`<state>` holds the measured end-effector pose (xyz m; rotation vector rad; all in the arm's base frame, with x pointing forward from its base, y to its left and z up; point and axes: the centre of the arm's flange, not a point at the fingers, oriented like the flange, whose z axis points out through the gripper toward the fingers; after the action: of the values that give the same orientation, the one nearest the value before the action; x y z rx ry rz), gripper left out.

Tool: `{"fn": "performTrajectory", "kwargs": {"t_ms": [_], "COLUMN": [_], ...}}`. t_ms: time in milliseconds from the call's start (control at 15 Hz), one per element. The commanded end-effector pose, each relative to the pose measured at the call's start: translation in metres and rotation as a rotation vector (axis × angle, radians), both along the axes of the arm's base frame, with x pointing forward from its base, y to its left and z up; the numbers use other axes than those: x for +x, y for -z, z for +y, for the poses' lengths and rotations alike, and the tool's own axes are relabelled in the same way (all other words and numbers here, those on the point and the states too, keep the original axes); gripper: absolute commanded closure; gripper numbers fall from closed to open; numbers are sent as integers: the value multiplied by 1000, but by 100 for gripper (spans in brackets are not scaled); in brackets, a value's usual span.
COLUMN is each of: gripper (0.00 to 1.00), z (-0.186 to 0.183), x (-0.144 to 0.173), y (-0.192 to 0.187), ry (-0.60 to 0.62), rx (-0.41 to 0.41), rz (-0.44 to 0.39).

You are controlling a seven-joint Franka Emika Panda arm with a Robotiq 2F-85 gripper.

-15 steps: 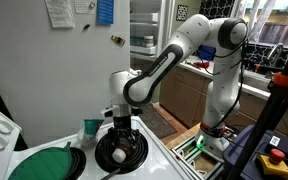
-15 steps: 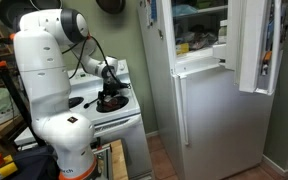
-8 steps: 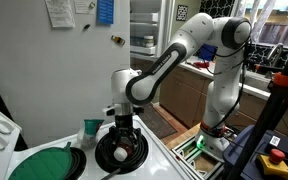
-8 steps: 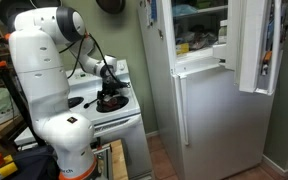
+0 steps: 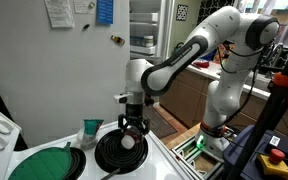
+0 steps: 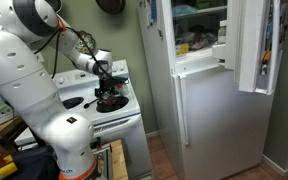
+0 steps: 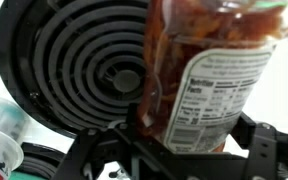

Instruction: Put the sauce bottle inside the fridge

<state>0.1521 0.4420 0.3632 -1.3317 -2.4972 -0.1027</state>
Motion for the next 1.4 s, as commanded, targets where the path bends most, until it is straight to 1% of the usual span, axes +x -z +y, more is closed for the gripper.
{"fn": "performTrajectory", "kwargs": {"t_ms": [0,200,267,667,933,1133,1333], "gripper": [15,15,40,40,40,40,40], "z": [1,3,4,-46,-82,-108,-135], "x": [-1,1,2,1,3,8,7], "y": [1,8,9,-11,-26,-39,-55], "ry": [-2,-1,-1,214,399,532,666], "rx": [-2,-11,-12,13,22,62,119], "rz": [3,19,21,-16,-77,-121,-163]}}
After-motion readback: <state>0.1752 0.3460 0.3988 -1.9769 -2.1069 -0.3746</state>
